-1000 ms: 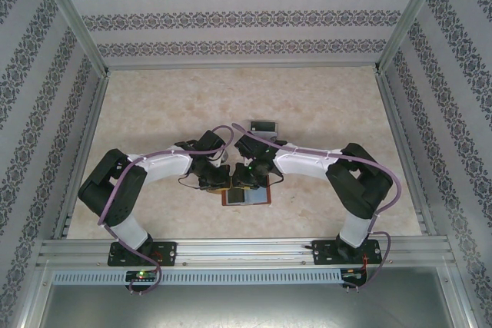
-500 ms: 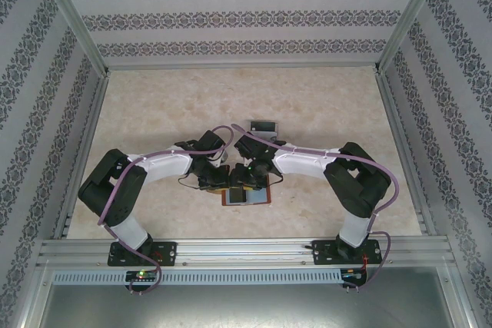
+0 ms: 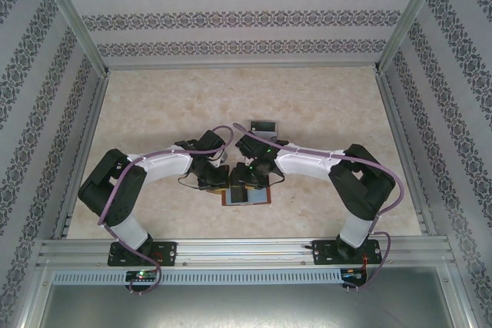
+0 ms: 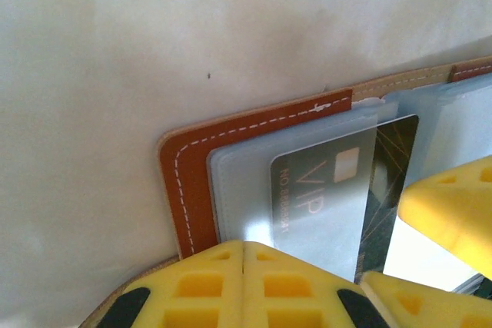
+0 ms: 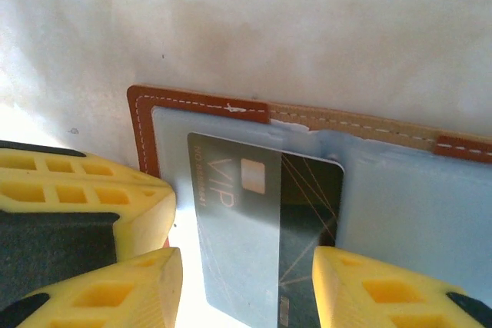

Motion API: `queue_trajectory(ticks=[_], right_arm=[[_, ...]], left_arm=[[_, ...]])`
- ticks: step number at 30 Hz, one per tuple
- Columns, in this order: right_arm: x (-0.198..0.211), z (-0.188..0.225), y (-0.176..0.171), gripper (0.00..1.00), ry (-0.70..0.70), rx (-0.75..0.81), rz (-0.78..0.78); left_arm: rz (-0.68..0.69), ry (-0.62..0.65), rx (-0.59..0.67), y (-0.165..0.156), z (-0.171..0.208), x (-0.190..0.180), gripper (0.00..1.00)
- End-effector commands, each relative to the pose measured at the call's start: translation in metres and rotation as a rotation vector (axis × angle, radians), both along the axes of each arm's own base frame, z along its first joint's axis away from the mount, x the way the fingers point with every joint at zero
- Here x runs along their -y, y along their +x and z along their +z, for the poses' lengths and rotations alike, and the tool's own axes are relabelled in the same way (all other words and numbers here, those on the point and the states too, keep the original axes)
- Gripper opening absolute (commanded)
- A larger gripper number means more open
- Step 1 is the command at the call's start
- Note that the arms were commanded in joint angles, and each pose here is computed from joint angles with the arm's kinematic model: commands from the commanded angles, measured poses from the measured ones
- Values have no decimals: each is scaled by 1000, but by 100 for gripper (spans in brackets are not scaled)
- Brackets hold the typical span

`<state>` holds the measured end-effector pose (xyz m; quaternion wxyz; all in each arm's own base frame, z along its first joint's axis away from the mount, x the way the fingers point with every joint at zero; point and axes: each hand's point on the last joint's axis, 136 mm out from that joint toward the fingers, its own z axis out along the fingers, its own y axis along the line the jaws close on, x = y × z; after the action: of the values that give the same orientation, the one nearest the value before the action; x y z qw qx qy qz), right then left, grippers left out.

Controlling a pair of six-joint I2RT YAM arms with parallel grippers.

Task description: Take the credit cards out of the card holder

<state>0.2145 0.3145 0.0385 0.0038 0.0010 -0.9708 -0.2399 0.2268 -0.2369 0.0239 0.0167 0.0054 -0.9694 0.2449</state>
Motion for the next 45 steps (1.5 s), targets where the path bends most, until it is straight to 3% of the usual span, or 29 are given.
queue_trajectory(ticks=[1, 11, 19, 29, 45], right_arm=[[14, 5, 1, 47, -24, 15, -23], [15, -10, -2, 41, -10, -22, -19], [14, -11, -2, 34, -3, -23, -12], [15, -31, -7, 31, -25, -69, 1], [-1, 8, 5, 11, 159, 6, -33]], left_arm=[[-13, -2, 15, -1, 17, 4, 3], [-47, -16, -9, -7, 13, 22, 3], [-72, 76, -57, -15, -10, 7, 2], [-82, 116, -81, -20, -19, 1, 2], [-90, 139, -95, -23, -20, -4, 2]])
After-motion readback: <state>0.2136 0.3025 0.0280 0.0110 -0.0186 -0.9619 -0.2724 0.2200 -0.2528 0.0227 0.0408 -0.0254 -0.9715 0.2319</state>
